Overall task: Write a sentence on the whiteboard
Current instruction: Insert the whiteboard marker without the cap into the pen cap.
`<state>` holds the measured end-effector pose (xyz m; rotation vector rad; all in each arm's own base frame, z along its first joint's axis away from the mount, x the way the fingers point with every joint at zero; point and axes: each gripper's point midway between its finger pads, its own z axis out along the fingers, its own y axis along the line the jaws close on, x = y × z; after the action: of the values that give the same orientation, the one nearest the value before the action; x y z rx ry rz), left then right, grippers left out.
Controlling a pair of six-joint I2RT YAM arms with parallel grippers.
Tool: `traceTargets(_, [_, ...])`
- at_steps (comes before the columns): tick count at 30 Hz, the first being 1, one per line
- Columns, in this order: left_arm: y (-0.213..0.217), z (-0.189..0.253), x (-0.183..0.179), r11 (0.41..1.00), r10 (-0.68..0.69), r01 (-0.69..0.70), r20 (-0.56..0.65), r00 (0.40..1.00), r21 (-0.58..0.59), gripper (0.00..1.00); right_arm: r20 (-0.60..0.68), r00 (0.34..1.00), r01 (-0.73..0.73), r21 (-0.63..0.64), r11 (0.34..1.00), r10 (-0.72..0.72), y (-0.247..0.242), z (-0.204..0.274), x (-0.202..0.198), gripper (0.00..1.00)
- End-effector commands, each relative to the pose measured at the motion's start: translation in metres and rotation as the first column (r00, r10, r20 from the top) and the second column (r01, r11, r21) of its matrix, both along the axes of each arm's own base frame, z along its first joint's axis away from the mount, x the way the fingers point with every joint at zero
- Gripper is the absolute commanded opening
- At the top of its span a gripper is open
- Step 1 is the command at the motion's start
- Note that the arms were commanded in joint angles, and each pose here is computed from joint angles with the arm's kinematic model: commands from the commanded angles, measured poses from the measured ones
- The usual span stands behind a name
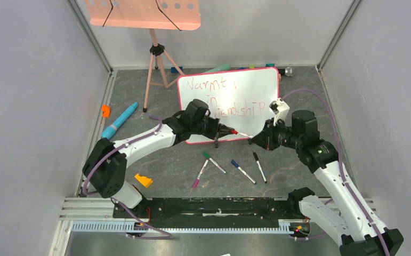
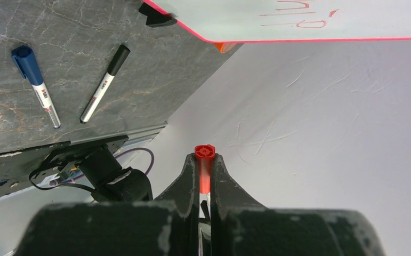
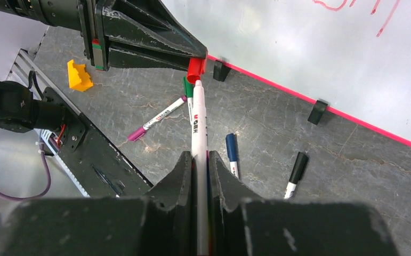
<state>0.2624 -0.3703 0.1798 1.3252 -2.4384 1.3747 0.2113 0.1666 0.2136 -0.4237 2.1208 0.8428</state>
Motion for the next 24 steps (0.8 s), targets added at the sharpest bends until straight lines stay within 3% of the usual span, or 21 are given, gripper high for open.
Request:
traceTargets(1, [-0.007, 0.008, 0.000, 0.998, 0.004, -0.006, -0.034, 0.999, -0.061, 0.02, 0.036, 0.999, -0.022, 0.018, 1.000, 0.021, 0.004, 0.004, 0.003, 0.00])
traceTargets(24, [-0.043, 0.040, 0.014, 0.984, 0.032, -0.042, -0.062, 0.998, -0.175, 0.02, 0.064, 0.991, 0.122, -0.011, 0.993, -0.121, -0.011, -0.002, 0.022, 0.00])
